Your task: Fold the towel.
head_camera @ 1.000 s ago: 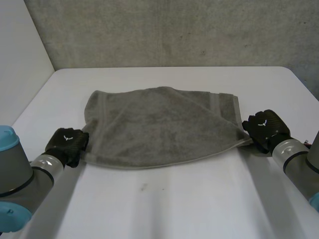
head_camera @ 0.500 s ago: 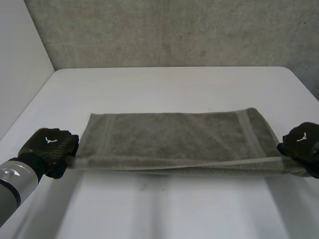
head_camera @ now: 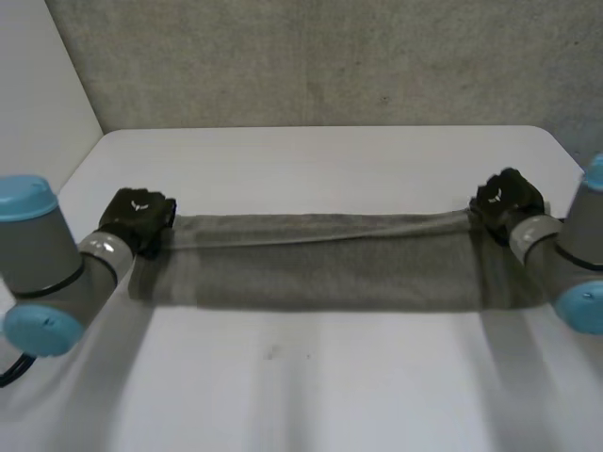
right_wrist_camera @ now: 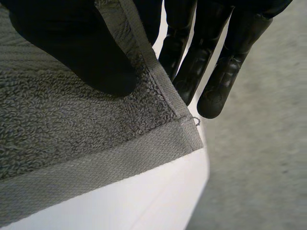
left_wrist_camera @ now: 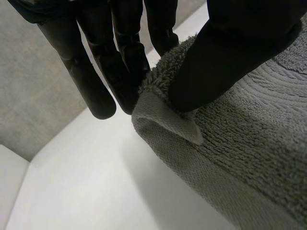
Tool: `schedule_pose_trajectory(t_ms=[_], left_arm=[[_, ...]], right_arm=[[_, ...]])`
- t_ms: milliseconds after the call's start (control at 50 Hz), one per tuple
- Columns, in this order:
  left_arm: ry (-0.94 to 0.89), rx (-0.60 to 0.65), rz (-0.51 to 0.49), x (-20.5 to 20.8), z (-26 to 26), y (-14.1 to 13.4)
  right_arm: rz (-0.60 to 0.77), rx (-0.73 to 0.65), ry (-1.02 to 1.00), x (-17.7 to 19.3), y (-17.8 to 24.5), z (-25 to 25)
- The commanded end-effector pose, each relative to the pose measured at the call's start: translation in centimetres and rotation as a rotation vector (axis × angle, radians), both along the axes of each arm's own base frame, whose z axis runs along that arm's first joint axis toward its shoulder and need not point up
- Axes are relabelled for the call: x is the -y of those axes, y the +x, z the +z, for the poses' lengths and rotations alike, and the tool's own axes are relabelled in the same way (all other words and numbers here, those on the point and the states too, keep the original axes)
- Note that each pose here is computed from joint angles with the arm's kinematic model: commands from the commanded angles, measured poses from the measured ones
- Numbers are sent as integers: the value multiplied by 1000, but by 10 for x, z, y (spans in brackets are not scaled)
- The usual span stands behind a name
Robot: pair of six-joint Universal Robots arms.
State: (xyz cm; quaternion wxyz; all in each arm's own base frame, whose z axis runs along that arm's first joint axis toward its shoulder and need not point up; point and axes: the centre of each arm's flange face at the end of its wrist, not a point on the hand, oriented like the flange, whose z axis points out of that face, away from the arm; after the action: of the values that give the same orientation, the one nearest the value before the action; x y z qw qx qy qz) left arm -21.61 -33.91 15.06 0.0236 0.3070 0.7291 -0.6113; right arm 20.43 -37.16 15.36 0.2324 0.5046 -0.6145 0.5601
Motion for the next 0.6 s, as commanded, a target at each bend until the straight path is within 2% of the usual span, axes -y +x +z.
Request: schedule_pose_trajectory(t_ms=[20,100,200,320,400,520,600], left_arm=[[-55,3,50,42,-20,-16],[-61,2,53,47,-25,-18],[-73,-9,49,48,-23,-21],[-164,-38,33,44,8,-29],[-193,-51,34,32,31,-26],[-187,-68,32,8,45,-20],[-142,-104,31,-20,43,-15]], right_arm=[[29,20,-140,45,24,-28],[33,22,-146,53,30,-38],[-34,27,-169,60,28,-36],[-93,186,-188,54,24,2],[-118,283,-150,35,15,25],[-105,281,-49,4,9,37],[-132,275,144,-16,-18,24]])
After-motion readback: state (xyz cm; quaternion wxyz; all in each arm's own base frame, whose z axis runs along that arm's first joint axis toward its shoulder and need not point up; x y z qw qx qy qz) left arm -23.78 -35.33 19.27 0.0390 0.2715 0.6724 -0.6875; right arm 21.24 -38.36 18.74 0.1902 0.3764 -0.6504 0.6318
